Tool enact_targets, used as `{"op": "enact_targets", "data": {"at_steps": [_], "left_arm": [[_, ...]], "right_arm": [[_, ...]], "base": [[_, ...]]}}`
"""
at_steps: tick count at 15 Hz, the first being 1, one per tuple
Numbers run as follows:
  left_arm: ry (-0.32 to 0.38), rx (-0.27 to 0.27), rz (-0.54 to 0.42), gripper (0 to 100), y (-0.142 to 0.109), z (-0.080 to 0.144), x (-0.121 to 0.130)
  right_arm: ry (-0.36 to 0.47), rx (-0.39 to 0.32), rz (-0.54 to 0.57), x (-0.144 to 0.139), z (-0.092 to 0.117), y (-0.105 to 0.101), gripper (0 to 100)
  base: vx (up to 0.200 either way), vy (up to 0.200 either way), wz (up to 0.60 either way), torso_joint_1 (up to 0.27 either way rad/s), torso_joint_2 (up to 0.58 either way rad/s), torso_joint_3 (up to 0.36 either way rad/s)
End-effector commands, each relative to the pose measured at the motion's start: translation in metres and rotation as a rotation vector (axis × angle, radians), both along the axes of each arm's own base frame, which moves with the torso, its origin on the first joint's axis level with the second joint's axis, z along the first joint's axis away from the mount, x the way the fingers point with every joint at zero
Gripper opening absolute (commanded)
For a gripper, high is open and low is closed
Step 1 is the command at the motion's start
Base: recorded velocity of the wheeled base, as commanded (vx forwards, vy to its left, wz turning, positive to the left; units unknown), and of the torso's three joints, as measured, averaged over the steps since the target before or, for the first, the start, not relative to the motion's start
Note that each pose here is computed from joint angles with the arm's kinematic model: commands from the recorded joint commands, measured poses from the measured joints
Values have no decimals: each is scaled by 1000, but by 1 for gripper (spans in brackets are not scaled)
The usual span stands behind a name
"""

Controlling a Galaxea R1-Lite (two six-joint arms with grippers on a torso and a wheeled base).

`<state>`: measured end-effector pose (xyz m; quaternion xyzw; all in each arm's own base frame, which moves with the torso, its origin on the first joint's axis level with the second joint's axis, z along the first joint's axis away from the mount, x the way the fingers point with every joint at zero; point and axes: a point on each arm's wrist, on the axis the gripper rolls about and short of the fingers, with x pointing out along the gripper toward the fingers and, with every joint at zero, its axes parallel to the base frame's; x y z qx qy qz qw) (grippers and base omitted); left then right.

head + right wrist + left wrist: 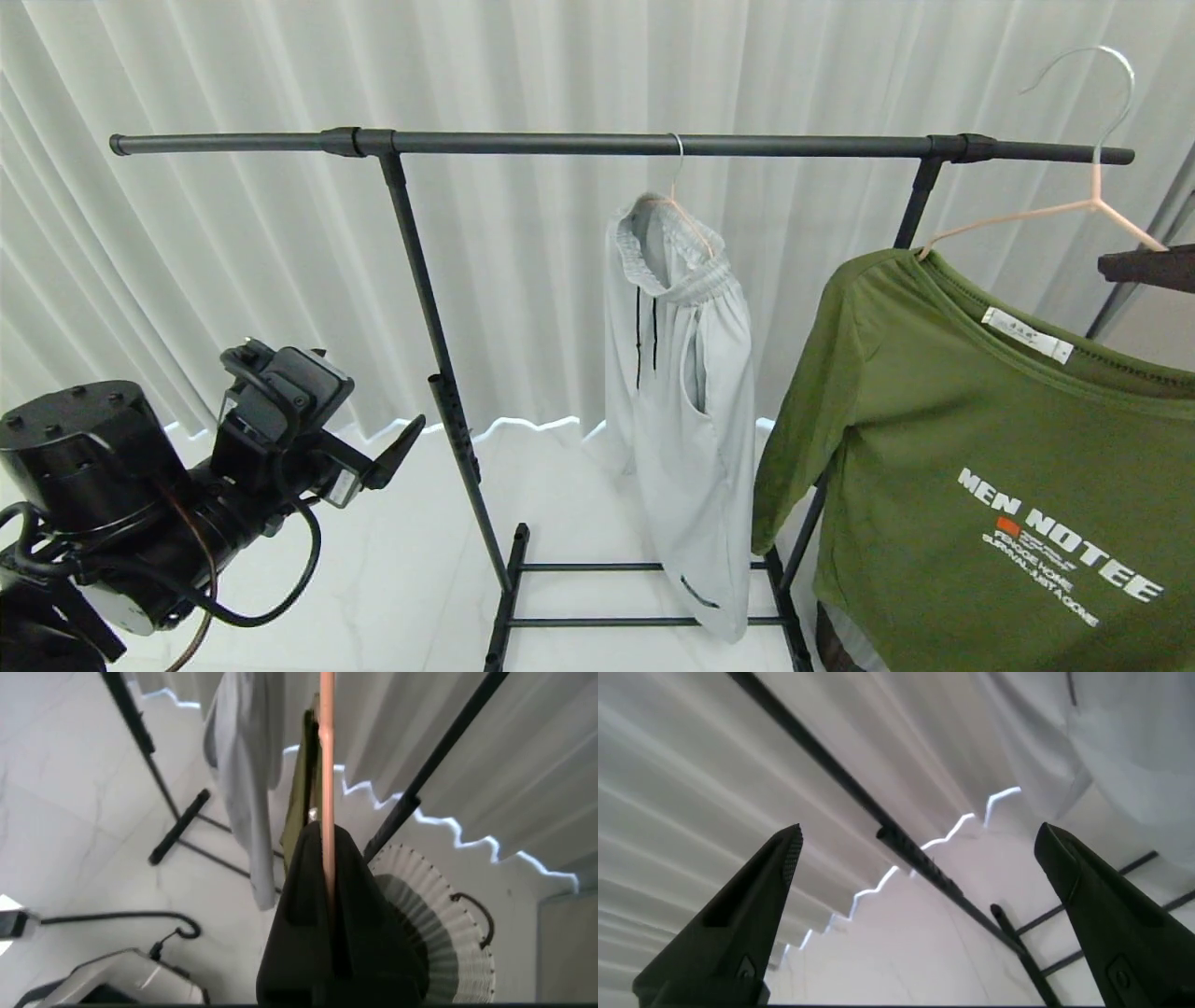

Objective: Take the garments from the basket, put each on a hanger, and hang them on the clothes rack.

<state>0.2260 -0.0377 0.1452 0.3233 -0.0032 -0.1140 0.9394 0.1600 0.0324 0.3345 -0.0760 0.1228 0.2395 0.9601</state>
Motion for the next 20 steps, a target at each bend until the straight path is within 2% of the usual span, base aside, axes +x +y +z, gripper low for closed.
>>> {"op": "enact_targets", "data": {"at_steps": [1,6,13,16,20], "left_arm": [[-31,-17,1,100,1,8,-5],[-26,-32,2,100,1,7,-7],[-9,-31,1,100,1,4,-7],[-11,-36,-24,100,-4,4,-9],[-12,-38,-40,100,-8,5,-10]], "right_arm": [[24,-4,-4,14,-5,1,0],[-1,0,-2,29,-5,4,0],[65,-9,-22,54,-20,3,0],[60,-7,-47,78,-28,1,0],[89,-8,-68,96,-39,-2,0]], "base": [[200,0,0,-17,-2,2],[200,0,0,6,1,2],[200,0,0,3,4,3],[0,0,0,0,0,0],[0,0,0,0,0,0]]}}
